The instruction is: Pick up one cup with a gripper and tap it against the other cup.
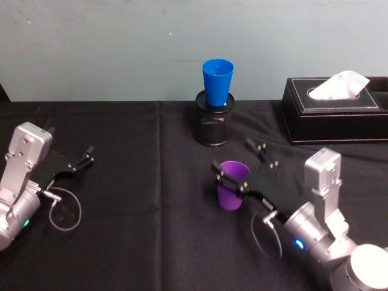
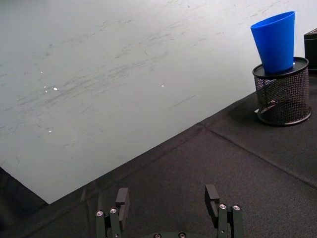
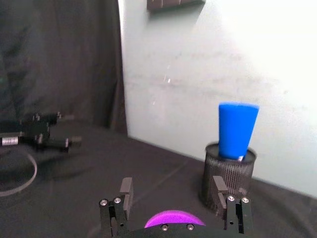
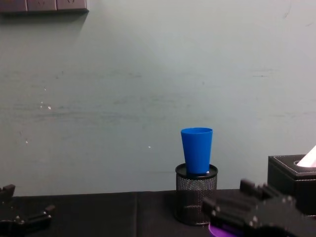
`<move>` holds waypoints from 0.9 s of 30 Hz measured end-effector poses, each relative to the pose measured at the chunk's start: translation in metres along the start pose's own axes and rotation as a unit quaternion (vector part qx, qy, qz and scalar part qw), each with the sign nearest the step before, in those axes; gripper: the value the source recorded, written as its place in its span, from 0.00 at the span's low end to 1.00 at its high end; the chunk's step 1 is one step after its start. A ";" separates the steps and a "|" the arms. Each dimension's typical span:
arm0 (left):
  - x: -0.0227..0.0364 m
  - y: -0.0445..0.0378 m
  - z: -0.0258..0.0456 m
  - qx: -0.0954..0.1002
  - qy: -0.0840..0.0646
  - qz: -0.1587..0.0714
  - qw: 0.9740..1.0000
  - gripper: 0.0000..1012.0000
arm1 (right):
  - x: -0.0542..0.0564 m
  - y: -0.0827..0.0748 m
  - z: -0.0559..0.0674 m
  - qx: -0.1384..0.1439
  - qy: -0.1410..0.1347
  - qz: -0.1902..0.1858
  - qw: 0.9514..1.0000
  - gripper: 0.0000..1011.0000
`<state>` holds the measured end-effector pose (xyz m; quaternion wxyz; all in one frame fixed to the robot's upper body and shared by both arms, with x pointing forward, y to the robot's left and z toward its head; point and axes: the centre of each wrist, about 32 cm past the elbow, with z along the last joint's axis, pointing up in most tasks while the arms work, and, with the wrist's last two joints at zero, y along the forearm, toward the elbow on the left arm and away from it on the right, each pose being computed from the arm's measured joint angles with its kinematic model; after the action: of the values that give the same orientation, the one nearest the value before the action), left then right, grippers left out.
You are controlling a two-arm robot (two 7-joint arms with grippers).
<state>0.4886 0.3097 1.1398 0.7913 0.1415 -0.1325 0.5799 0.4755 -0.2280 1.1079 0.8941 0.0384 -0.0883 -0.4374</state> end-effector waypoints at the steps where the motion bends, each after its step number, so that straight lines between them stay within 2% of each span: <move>1: 0.0000 0.0000 0.0000 0.000 0.000 0.000 1.000 0.99 | 0.000 0.001 0.003 0.005 -0.001 -0.002 1.000 0.99; 4: 0.0000 0.0000 0.0000 0.000 0.000 0.000 1.000 0.99 | 0.000 0.002 0.016 0.016 -0.012 -0.032 0.999 0.99; 8: 0.0000 0.0000 0.0000 0.000 0.000 0.000 1.000 0.99 | 0.001 0.001 0.024 0.008 -0.030 -0.077 0.997 0.99; 11: 0.0000 0.0000 0.0000 0.000 0.000 0.000 1.000 0.99 | 0.001 0.000 0.029 -0.010 -0.047 -0.122 0.991 0.99; 12: 0.0000 0.0000 0.0000 0.000 0.000 0.000 1.000 0.99 | 0.001 -0.001 0.030 -0.022 -0.052 -0.146 0.988 0.99; 18: 0.0000 0.0000 0.0000 0.000 0.000 0.000 1.000 0.99 | 0.000 -0.003 0.029 -0.072 -0.053 -0.213 0.973 0.99; 21: 0.0000 0.0000 0.0000 0.000 0.000 0.000 1.000 0.99 | -0.001 -0.003 0.025 -0.090 -0.049 -0.225 0.969 0.99; 27: 0.0000 0.0000 0.0000 0.000 0.000 0.000 1.000 0.99 | -0.001 0.000 0.019 -0.108 -0.041 -0.230 0.966 0.99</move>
<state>0.4886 0.3097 1.1398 0.7913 0.1415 -0.1325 0.5800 0.4712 -0.2269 1.1260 0.7639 -0.0573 -0.0656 -0.6394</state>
